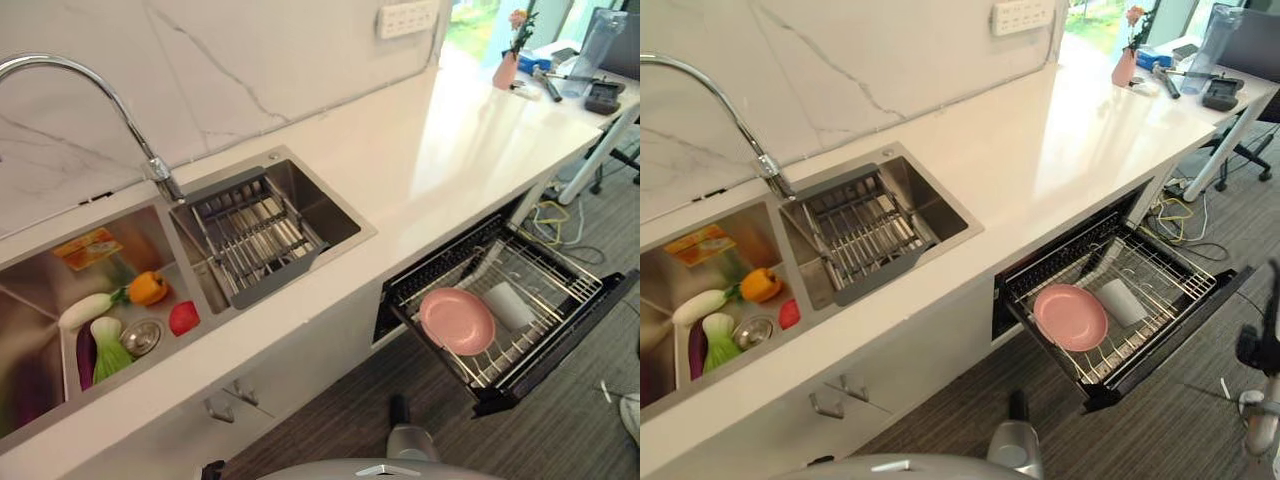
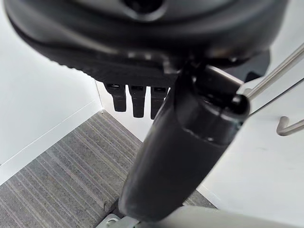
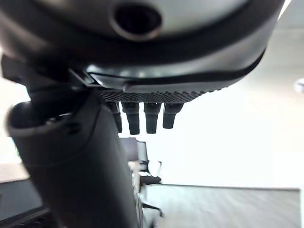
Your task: Place the dishes in the dishwasher.
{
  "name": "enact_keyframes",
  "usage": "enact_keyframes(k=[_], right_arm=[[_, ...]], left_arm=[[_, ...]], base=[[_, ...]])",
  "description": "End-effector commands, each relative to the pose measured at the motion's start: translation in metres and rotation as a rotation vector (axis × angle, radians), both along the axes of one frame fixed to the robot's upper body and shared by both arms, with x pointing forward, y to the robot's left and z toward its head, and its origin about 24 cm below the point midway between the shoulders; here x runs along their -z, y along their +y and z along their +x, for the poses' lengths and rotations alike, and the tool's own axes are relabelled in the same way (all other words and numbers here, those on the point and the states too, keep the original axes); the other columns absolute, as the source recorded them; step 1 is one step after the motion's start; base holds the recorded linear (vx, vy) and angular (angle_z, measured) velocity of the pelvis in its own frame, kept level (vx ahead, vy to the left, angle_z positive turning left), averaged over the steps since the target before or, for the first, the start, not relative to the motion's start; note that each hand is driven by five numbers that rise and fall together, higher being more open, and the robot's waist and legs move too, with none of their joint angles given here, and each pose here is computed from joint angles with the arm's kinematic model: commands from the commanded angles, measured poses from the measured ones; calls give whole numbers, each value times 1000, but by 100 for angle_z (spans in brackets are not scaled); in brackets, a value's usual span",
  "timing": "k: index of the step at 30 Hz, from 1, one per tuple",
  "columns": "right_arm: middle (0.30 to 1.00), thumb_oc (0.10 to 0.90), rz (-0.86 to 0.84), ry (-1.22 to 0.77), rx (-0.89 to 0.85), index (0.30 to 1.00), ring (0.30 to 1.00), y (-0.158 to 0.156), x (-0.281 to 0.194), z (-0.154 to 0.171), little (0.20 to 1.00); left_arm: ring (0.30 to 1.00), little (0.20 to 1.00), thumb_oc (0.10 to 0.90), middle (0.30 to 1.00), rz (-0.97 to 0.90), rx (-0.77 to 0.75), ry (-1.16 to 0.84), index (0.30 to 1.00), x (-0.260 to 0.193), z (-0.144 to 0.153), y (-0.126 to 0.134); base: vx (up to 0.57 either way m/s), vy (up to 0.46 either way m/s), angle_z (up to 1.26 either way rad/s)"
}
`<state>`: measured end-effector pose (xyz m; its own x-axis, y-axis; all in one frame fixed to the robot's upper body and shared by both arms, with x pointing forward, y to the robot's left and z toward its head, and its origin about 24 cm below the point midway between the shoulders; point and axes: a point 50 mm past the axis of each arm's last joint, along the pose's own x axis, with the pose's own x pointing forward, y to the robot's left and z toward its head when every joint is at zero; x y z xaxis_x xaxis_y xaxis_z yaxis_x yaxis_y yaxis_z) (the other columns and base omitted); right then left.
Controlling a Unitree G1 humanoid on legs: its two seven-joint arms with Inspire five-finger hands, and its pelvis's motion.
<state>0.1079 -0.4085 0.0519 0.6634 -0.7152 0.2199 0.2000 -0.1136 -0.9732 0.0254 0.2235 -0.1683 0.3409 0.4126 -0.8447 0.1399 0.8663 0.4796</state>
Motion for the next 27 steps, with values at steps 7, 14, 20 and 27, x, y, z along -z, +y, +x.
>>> enact_keyframes(k=[7,14,20,27], right_arm=[[300,400,153,-76,8,300,300,16,22,24,300],[300,400,296,-44,-49,300,300,36,53,59,300],[300,400,301,-126,-108,300,300,31,35,112,300],[331,420,263,-369,-392,331,331,89,-30,201,331]], left_arm=[[900,900,800,900,-69,45,-117,900,0,40,-28],[900,900,800,900,-88,131,-101,900,1,38,-35],[900,900,800,900,-119,260,-75,900,3,32,-48],[900,900,800,900,-178,314,-74,900,2,26,-51]], base=[[-13,10,-10],[2,-10,11],[9,-27,48],[18,-95,46]])
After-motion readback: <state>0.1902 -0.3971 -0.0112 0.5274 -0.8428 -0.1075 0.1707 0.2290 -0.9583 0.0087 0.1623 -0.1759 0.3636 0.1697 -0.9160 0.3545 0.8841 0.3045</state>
